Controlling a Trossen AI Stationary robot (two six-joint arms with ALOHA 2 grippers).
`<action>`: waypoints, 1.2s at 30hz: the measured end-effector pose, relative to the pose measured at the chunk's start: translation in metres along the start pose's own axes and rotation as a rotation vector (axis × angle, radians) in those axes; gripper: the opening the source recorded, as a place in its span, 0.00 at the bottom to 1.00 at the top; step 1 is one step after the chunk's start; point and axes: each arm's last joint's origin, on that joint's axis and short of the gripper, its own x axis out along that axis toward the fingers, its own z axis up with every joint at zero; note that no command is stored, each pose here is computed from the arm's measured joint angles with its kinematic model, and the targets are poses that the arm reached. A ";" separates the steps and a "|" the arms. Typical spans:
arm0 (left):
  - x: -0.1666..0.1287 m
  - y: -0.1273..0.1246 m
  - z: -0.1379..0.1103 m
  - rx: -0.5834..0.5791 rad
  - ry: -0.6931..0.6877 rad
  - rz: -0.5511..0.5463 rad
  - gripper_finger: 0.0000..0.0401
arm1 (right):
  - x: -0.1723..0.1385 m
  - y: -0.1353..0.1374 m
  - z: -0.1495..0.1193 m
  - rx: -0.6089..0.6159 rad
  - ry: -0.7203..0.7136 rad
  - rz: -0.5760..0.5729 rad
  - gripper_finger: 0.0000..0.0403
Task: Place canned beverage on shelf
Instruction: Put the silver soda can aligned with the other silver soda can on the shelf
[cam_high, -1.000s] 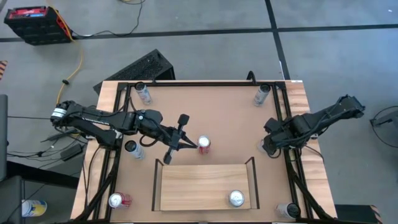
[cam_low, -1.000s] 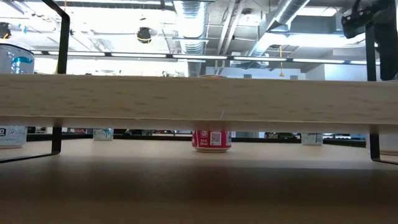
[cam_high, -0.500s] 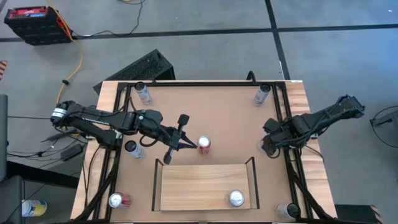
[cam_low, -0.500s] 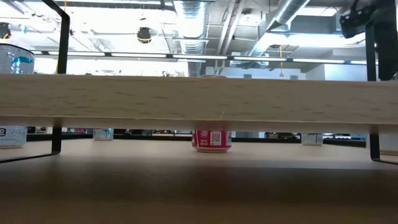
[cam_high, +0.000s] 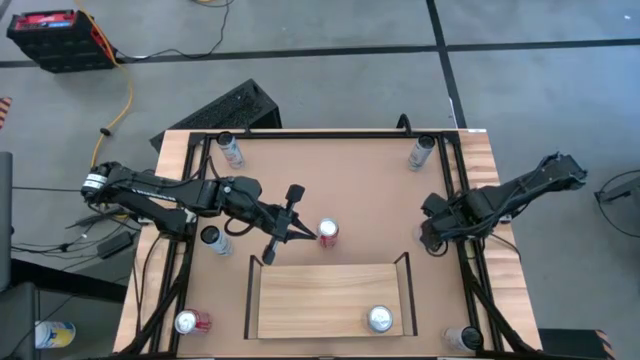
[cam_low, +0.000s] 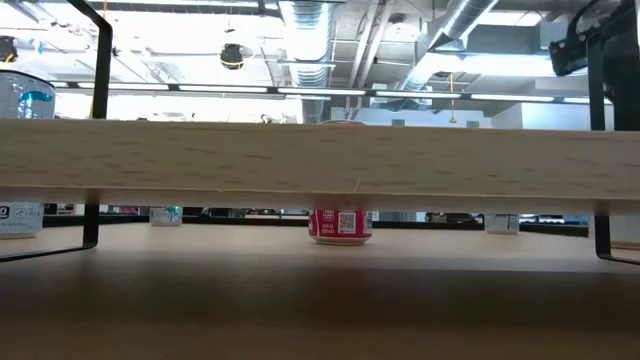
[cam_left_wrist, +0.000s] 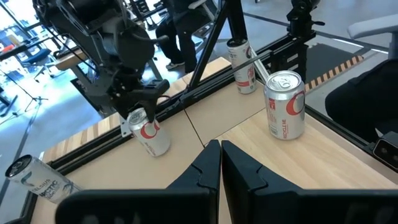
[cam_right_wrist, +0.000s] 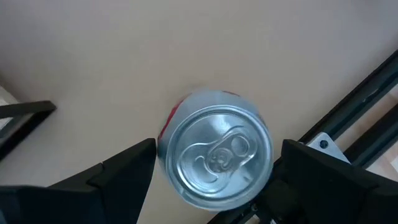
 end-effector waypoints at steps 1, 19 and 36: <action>0.000 0.000 0.000 0.000 0.000 0.000 0.00 | 0.001 0.000 -0.001 -0.003 0.003 -0.005 0.92; 0.000 0.001 0.000 -0.011 0.000 0.004 0.00 | 0.001 0.000 -0.001 -0.035 0.017 0.002 0.92; 0.000 0.001 -0.002 -0.049 0.013 0.000 0.00 | 0.003 0.008 0.003 -0.109 0.007 0.021 0.76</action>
